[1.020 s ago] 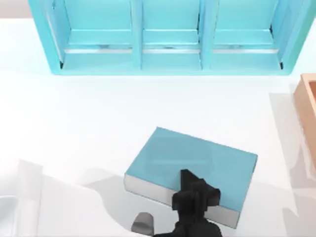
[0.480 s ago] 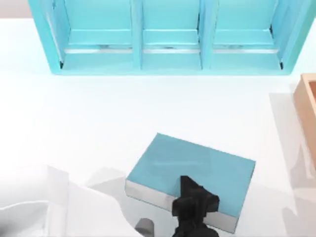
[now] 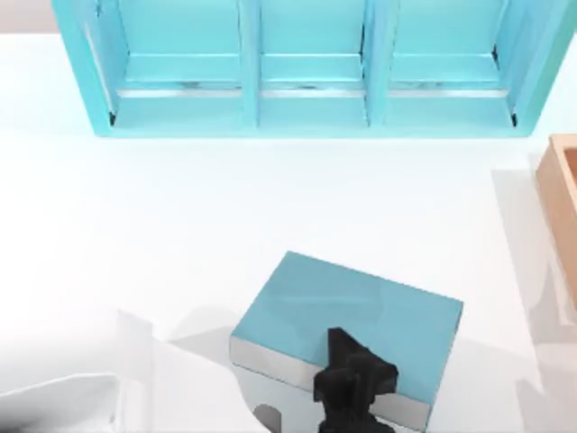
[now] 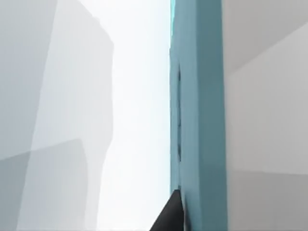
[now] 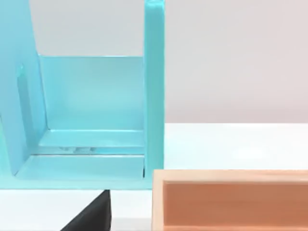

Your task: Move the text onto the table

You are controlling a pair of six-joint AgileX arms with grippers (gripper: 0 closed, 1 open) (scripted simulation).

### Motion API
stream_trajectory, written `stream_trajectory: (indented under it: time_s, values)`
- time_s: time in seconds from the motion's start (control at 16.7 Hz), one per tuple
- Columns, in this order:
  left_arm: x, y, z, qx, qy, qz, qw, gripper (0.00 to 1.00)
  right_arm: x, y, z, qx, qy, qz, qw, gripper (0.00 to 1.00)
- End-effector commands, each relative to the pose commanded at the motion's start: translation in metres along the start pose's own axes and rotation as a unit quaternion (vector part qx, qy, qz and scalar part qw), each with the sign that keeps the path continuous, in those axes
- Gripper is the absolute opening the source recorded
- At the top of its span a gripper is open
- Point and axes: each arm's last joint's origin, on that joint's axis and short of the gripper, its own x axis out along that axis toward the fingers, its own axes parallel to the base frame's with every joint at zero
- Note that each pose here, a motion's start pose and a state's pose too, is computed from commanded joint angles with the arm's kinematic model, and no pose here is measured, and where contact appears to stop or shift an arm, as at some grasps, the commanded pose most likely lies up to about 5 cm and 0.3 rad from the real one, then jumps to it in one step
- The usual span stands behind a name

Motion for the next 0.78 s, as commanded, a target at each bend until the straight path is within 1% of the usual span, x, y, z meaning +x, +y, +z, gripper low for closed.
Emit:
stream_trajectory:
  time_s: [0.66,0.72,0.78]
  values:
    - [0.0,0.0,0.0,0.0,0.0,0.0,1.0,0.98,0.0,0.0,0.0,0.0,0.0,0.0,1.0,1.0]
    - [0.0,0.0,0.0,0.0,0.0,0.0,1.0,1.0,0.0,0.0,0.0,0.0,0.0,0.0,1.0,1.0]
    - [0.0,0.0,0.0,0.0,0.0,0.0,1.0,1.0,0.0,0.0,0.0,0.0,0.0,0.0,1.0,1.0]
